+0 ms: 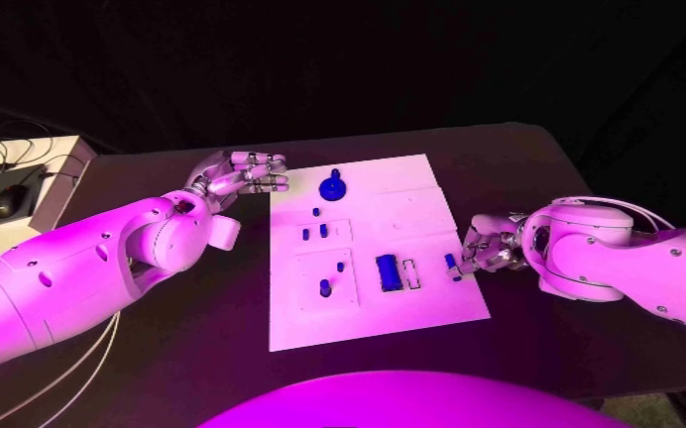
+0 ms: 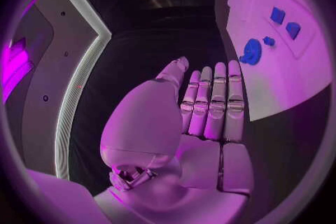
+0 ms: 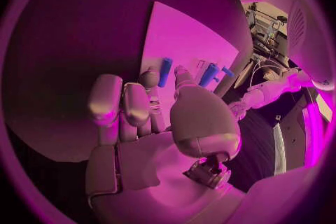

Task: Assemble the parts on the task board

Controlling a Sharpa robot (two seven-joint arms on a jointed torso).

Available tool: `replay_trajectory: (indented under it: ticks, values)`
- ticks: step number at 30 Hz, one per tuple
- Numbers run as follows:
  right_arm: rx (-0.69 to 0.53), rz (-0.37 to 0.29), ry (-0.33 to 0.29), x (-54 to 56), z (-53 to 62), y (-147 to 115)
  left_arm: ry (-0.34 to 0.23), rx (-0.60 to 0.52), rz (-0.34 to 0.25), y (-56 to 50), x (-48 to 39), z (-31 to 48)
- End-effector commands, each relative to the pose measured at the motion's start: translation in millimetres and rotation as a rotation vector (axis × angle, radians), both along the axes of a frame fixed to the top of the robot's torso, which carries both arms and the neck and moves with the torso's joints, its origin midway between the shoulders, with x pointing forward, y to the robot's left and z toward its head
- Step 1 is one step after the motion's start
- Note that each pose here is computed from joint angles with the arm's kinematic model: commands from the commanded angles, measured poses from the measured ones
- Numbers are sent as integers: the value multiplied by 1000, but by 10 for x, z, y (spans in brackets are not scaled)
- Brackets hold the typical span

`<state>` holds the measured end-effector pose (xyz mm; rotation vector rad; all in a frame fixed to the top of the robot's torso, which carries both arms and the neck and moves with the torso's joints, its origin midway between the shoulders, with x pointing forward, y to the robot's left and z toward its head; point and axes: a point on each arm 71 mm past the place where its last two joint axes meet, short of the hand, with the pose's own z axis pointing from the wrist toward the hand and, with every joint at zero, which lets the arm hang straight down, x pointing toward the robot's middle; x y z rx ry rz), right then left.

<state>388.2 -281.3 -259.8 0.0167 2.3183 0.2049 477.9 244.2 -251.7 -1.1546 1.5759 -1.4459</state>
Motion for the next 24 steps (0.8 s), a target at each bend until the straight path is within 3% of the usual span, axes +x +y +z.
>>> replay_trajectory:
  ticks: [1,24]
  values:
    - [-54,13,-21,-1,-25,-5,-6,-15,-18,-23,-9,7]
    - [-59,30,-50,11,-151,129,-5,-13,-14,-5,-12,9]
